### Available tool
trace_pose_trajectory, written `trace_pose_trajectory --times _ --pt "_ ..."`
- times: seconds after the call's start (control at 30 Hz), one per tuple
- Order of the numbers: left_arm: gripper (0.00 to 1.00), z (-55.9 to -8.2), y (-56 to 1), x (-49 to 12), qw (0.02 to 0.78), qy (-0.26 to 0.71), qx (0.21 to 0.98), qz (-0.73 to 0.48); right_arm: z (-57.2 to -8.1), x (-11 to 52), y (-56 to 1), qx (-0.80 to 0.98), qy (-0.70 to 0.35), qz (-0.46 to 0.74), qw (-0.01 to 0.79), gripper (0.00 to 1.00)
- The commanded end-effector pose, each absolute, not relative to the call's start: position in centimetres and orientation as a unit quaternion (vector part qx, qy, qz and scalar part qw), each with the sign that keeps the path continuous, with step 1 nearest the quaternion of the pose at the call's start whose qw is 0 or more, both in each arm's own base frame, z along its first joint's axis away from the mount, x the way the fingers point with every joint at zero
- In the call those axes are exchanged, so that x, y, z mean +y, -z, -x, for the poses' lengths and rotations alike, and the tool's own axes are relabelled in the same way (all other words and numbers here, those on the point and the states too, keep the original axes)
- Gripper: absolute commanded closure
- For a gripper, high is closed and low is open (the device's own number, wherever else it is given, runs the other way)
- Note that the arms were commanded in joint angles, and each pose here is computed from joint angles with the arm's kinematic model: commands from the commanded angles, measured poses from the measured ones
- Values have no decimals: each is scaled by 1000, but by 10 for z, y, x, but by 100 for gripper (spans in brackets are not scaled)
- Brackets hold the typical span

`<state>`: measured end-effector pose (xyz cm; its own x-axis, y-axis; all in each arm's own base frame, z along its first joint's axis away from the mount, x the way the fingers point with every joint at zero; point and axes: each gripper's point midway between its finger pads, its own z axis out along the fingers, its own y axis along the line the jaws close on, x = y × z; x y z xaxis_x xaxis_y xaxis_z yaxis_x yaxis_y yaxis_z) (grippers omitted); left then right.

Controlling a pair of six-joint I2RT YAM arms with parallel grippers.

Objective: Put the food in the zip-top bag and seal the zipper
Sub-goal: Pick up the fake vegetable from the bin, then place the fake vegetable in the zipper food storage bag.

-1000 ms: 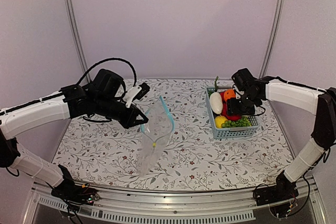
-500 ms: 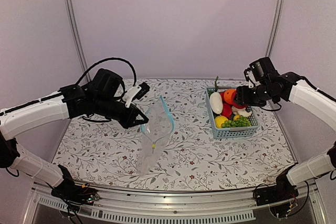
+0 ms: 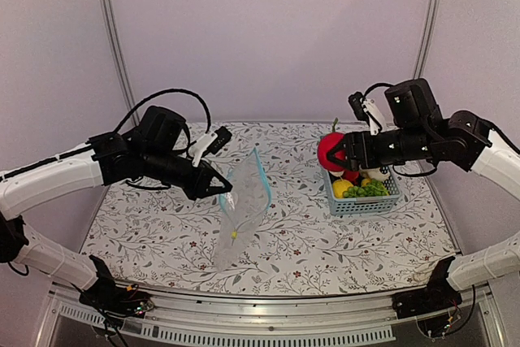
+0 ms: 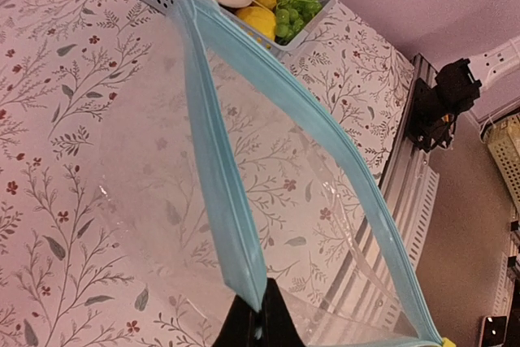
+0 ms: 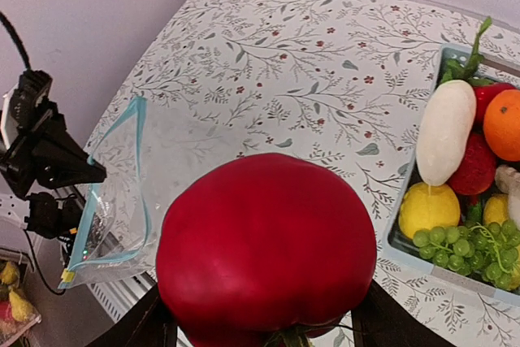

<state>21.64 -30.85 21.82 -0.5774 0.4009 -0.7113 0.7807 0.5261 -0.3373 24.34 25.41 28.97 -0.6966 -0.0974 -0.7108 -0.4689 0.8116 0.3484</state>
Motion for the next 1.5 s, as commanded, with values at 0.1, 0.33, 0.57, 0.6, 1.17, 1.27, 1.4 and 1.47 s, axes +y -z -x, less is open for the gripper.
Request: trace_pose_trajectory --times 0.1,0.33,0.57,0.6,1.17,1.27,1.4,1.47 --pt "100 -211 -226 -310 294 356 806 -370 -196 334 -324 832 -360 236 349 46" --pt "100 -209 -226 -311 292 360 804 -373 -167 399 -313 818 -369 295 327 46" --pt "100 -208 -228 -311 297 362 800 -376 -167 443 -274 834 -341 316 297 45" --pt "100 -209 -229 -310 299 360 800 -375 -172 443 -268 841 -328 308 302 45" --pt "100 -208 -231 -310 303 362 798 -375 -198 420 -224 890 -202 274 303 34" --pt "100 -208 -230 -310 301 363 798 -376 -199 422 -226 889 -202 276 305 28" --pt "100 -208 -231 -310 304 363 797 -375 -199 423 -228 888 -201 279 306 24" --pt "100 -208 -231 -310 303 364 797 -375 -199 422 -227 888 -199 279 305 22"
